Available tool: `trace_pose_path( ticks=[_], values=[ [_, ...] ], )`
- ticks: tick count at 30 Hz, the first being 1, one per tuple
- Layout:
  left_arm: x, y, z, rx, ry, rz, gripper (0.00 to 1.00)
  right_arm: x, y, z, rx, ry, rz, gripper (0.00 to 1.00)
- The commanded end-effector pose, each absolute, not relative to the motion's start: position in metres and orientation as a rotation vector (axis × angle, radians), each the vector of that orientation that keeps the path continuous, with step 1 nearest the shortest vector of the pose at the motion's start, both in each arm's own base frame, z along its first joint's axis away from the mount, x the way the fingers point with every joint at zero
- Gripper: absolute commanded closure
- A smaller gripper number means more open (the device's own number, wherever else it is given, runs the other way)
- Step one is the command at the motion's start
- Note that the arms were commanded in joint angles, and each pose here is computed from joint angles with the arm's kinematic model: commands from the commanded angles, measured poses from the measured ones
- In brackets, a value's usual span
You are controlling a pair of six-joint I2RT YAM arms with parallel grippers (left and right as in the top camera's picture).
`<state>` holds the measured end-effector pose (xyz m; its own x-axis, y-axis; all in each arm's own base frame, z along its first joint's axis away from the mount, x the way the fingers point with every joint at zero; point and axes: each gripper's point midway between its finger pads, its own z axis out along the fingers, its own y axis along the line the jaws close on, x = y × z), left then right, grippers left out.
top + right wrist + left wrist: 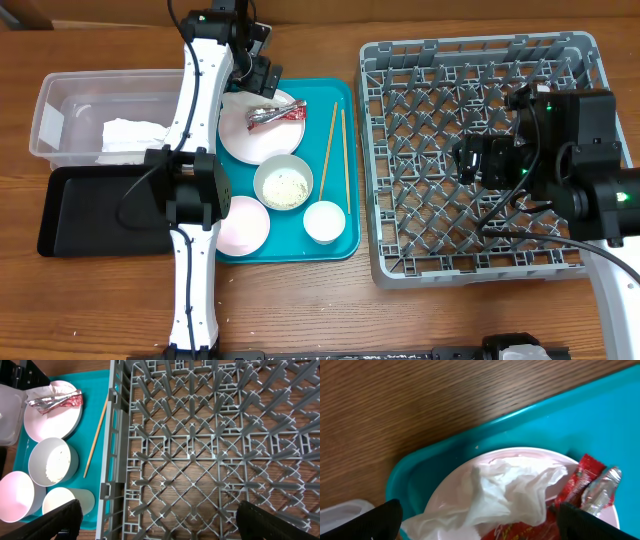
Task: Sort waste into correct bins and load items into the dishwasher
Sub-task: 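Return the left gripper to the plate and grasp the remaining tissue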
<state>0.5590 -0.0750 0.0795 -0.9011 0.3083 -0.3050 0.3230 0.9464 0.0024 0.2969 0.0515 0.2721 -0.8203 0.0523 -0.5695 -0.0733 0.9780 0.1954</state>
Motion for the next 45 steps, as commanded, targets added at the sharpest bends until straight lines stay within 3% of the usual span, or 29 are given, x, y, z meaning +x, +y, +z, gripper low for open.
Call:
trace_pose_path(
  ticks=[1, 9, 15, 22, 30, 35, 39, 45],
  values=[
    [0.556, -0.085, 0.068, 0.568, 2.798, -0.132, 0.0, 0.299, 0.051, 0.283, -0.009, 2.486, 0.29, 0.0],
    [0.53, -0.084, 0.062, 0.585, 2.902, -0.149, 0.14, 0.301, 0.051, 0.28, -0.007, 2.497, 0.289, 0.0],
    [0.528, -0.088, 0.062, 0.59, 2.907, -0.167, 0.13, 0.304, 0.052, 0.272, -0.004, 2.528, 0.289, 0.0],
    [0.537, -0.088, 0.052, 0.586, 2.88, -0.162, 0.04, 0.304, 0.054, 0.269, -0.008, 2.541, 0.307, 0.0],
    [0.522, -0.09, 0.03, 0.598, 2.95, -0.176, 0.1, 0.304, 0.054, 0.269, -0.008, 2.54, 0.307, 0.0],
    [0.51, -0.091, 0.019, 0.596, 3.002, -0.195, 0.2, 0.304, 0.054, 0.27, -0.009, 2.538, 0.307, 0.0],
    [0.509, -0.091, 0.019, 0.597, 3.008, -0.197, 0.22, 0.306, 0.054, 0.271, -0.01, 2.532, 0.308, 0.0],
    [0.511, -0.092, 0.017, 0.562, 3.006, -0.196, 0.36, 0.306, 0.054, 0.271, -0.01, 2.529, 0.308, 0.0]
  ],
)
